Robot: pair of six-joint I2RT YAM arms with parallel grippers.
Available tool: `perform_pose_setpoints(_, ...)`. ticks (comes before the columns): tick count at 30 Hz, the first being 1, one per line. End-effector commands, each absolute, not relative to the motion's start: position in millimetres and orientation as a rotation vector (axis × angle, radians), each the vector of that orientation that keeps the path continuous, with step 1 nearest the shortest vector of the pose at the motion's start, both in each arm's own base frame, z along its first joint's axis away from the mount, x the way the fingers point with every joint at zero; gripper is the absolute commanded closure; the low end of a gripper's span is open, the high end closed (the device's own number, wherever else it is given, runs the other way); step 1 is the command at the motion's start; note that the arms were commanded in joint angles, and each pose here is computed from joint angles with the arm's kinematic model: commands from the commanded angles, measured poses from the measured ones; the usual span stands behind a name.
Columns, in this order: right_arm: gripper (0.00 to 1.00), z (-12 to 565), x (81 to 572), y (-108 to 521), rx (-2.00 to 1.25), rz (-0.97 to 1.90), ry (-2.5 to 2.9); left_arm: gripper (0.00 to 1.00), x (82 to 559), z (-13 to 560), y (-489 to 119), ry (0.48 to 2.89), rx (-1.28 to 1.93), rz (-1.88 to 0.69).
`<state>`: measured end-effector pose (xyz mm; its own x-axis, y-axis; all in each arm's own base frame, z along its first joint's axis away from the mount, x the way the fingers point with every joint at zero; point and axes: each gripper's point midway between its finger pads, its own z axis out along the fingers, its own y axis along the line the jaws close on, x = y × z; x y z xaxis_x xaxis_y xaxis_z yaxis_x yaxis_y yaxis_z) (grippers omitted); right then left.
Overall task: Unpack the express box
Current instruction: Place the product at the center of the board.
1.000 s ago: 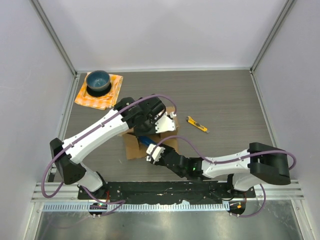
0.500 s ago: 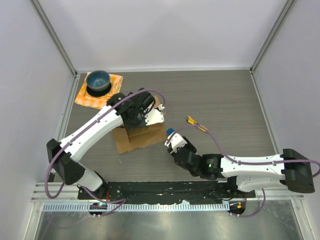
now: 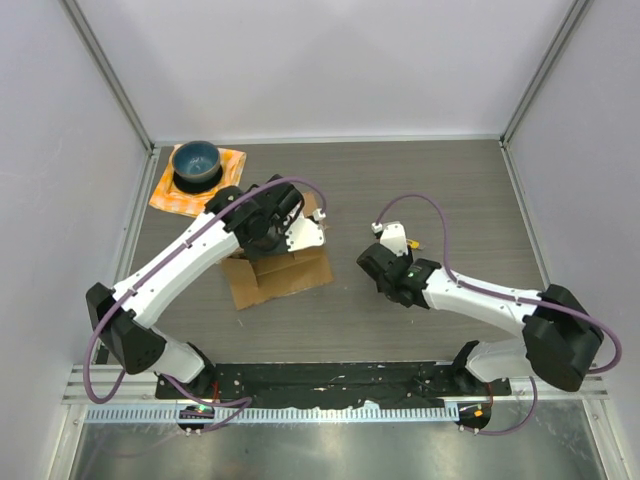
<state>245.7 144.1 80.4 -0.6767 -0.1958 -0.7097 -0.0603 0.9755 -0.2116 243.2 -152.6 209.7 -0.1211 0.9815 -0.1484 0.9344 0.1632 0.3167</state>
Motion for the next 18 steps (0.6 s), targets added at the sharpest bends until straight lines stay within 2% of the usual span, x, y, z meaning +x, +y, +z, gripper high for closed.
perform_pose_setpoints(1, 0.97, 66, 238, 161, -0.100, -0.110, 2.415, 1.00, 191, 214, -117, 2.256, 1.999, 0.138)
perform_pose_setpoints(3, 0.93, 59, 237, 158, -0.090, -0.121, 2.424, 1.00, 190, 214, -116, 2.256, 2.004, 0.134)
perform_pose_setpoints(4, 0.88, 59, 237, 157, -0.079, -0.124, 2.422, 1.00, 188, 214, -117, 2.253, 2.009, 0.118)
perform_pose_setpoints(5, 0.67, 58, 236, 156, -0.076, -0.129, 2.423, 1.00, 187, 214, -117, 2.257, 2.010, 0.111)
perform_pose_setpoints(7, 0.49, 62, 236, 154, -0.059, -0.127, 2.412, 1.00, 185, 216, -118, 2.254, 2.014, 0.093)
perform_pose_setpoints(8, 0.29, 66, 237, 151, -0.055, -0.137, 2.401, 1.00, 183, 218, -120, 2.245, 2.021, 0.066)
perform_pose_setpoints(9, 0.16, 72, 238, 151, -0.049, -0.128, 2.385, 1.00, 181, 219, -121, 2.239, 2.029, 0.048)
perform_pose_setpoints(10, 0.10, 88, 241, 153, -0.046, -0.084, 2.346, 1.00, 180, 220, -123, 2.233, 2.035, 0.030)
perform_pose_setpoints(15, 0.06, 157, 243, 181, -0.232, 0.188, 2.099, 1.00, 169, 228, -138, 2.187, 2.067, -0.130)
perform_pose_setpoints(18, 0.06, 200, 222, 215, -0.448, 0.360, 1.910, 1.00, 168, 226, -142, 2.176, 2.087, -0.160)
